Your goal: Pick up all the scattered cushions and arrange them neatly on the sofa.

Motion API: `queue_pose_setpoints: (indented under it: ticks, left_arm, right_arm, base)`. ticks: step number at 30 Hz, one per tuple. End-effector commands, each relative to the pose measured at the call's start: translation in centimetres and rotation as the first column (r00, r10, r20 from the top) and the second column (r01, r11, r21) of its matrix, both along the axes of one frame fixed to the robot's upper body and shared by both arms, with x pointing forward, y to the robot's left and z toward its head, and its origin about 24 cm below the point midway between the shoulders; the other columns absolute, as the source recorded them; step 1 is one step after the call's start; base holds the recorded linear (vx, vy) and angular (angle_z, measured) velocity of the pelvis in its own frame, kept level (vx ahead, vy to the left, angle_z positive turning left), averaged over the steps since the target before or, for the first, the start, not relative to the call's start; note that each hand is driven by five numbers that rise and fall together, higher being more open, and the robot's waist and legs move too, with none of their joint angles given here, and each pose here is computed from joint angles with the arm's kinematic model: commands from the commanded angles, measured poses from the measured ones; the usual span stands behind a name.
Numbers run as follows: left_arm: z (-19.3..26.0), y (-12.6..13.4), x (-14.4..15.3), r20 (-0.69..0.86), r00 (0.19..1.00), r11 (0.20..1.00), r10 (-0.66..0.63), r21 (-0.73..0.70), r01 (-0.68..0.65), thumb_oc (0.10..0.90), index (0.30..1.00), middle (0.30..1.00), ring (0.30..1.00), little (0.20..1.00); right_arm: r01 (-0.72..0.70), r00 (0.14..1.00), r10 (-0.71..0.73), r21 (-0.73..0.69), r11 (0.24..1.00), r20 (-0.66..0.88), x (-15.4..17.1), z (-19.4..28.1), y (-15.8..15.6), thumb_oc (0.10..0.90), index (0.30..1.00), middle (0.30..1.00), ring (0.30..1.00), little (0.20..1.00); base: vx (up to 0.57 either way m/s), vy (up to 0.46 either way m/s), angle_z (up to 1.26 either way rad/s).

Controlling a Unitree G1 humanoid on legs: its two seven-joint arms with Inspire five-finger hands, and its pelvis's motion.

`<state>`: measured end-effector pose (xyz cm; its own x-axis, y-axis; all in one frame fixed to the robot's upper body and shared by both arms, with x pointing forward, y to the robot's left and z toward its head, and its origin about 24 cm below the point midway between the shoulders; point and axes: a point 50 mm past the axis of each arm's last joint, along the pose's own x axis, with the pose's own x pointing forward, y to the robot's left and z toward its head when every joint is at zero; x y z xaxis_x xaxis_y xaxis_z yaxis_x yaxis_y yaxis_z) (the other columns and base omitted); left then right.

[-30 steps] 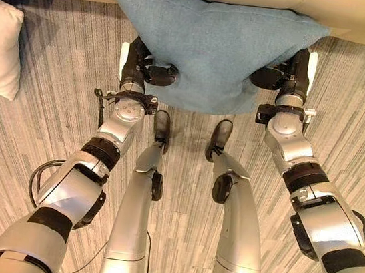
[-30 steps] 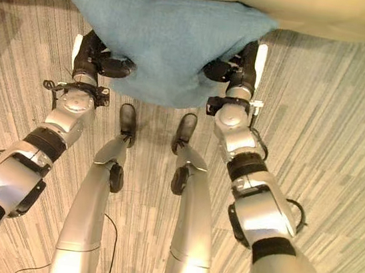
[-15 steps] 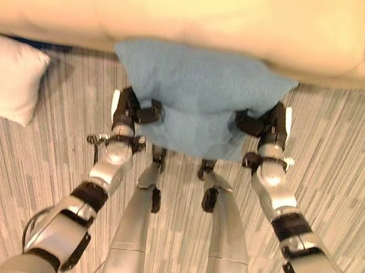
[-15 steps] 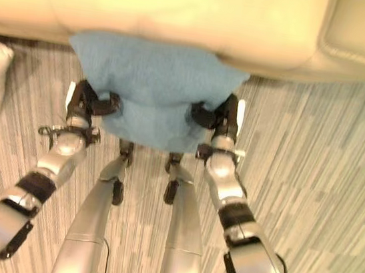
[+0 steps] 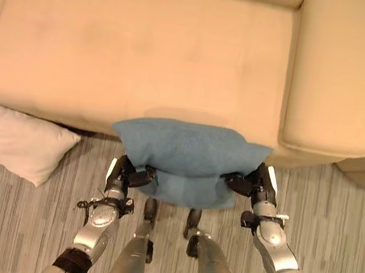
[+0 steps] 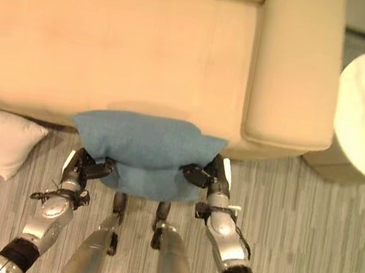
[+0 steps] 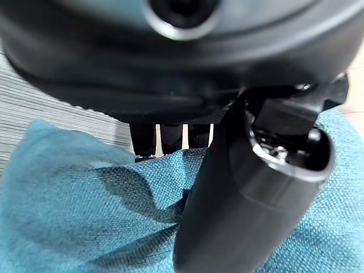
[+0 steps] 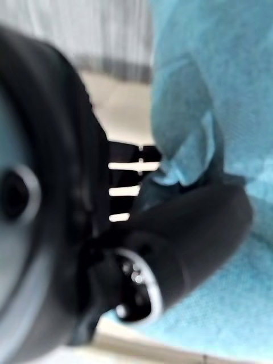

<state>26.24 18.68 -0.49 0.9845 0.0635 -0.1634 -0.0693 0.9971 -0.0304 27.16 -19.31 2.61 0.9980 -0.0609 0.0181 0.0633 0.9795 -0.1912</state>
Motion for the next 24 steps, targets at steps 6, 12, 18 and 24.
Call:
queue_pose_setpoints:
  ticks: [6,12,18,24]
  left_arm:
    - [3.0,-1.6,0.0,0.212,0.972,0.993,-0.104,-0.031,0.113,0.400,0.300,0.300,0.300,0.300]
    - [1.9,-1.8,-0.9,0.155,0.979,0.991,-0.128,-0.009,0.131,0.400,0.300,0.300,0.300,0.300]
    - [1.6,-1.9,-1.2,0.141,0.982,0.992,-0.124,0.003,0.125,0.400,0.300,0.300,0.300,0.300]
    - [1.6,-1.4,-2.0,0.138,0.982,0.992,-0.128,0.014,0.127,0.400,0.300,0.300,0.300,0.300]
  right_arm:
    - [-0.098,0.974,0.105,-0.045,0.994,0.198,-1.0,3.8,0.1,0.400,0.300,0.300,0.300,0.300]
    - [-0.091,0.976,0.101,-0.059,0.994,0.191,-1.4,3.9,-0.4,0.400,0.300,0.300,0.300,0.300]
    - [-0.060,0.979,0.069,-0.051,0.997,0.192,-1.5,4.0,-0.6,0.400,0.300,0.300,0.300,0.300]
    - [-0.079,0.980,0.081,-0.017,0.997,0.181,-1.9,3.5,0.2,0.400,0.300,0.300,0.300,0.300]
  base:
    - [0.13,-0.069,0.09]
    - [0.12,0.035,0.01]
    - [0.15,0.110,0.02]
    - [0.21,0.205,-0.49]
